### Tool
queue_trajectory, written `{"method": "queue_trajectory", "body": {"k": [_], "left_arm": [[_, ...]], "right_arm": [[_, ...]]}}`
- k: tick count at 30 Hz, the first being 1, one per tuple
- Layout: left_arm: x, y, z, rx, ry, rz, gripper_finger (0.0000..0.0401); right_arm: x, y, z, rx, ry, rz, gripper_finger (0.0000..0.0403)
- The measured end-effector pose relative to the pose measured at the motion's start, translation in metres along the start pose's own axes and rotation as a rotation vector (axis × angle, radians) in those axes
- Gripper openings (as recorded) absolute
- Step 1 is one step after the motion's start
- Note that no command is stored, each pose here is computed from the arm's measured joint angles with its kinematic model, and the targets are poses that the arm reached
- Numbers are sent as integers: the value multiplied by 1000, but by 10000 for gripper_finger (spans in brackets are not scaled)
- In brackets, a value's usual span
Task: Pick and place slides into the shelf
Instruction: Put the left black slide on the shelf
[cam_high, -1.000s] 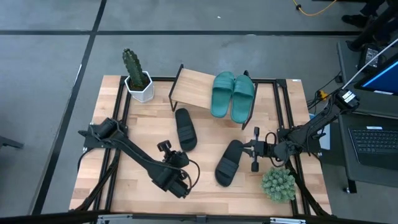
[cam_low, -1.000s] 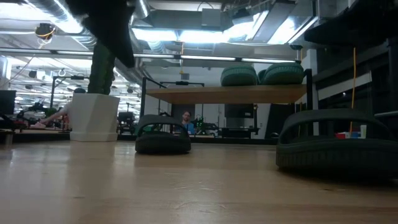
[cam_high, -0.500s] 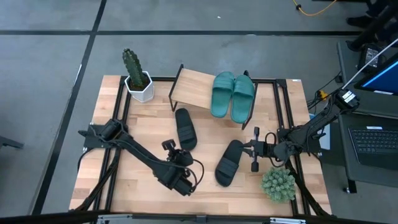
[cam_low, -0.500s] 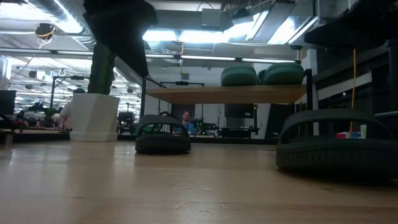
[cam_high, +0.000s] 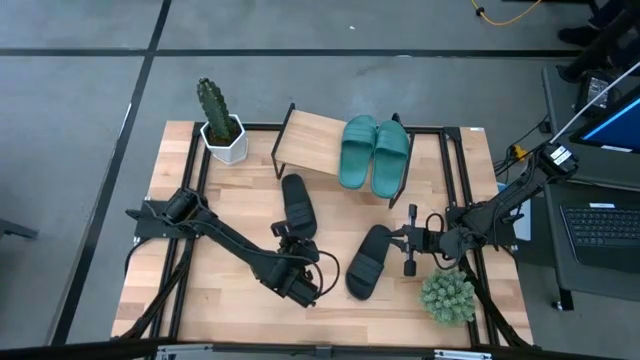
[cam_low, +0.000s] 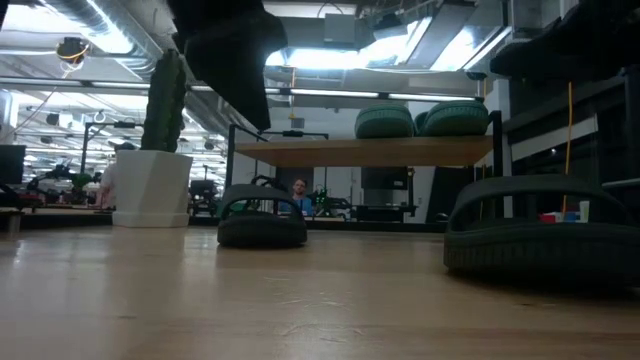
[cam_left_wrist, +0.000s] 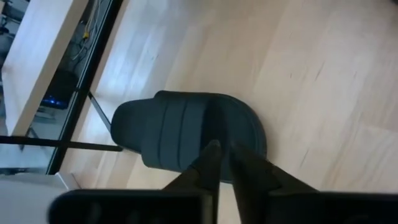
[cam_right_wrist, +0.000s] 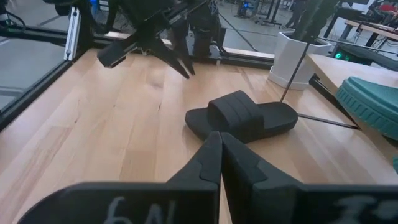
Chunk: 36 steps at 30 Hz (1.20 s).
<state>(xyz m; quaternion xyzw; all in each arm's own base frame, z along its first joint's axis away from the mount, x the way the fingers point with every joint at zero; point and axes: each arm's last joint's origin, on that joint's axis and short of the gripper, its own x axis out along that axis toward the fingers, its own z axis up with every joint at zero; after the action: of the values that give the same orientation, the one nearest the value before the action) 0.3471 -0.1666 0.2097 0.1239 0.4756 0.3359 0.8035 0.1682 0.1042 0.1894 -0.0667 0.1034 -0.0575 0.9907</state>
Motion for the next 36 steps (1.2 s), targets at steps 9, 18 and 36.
{"method": "queue_trajectory", "body": {"k": [9,18,36], "left_arm": [[0,0,1,34,-27,21,108],[-5,-2,0,79,-94,59,119],[32,-16,-37,90,-96,81,119]], "right_arm": [[0,0,-3,2,23,-1,11],[0,0,-3,-1,25,-1,11],[0,0,-3,0,27,17,11]]}}
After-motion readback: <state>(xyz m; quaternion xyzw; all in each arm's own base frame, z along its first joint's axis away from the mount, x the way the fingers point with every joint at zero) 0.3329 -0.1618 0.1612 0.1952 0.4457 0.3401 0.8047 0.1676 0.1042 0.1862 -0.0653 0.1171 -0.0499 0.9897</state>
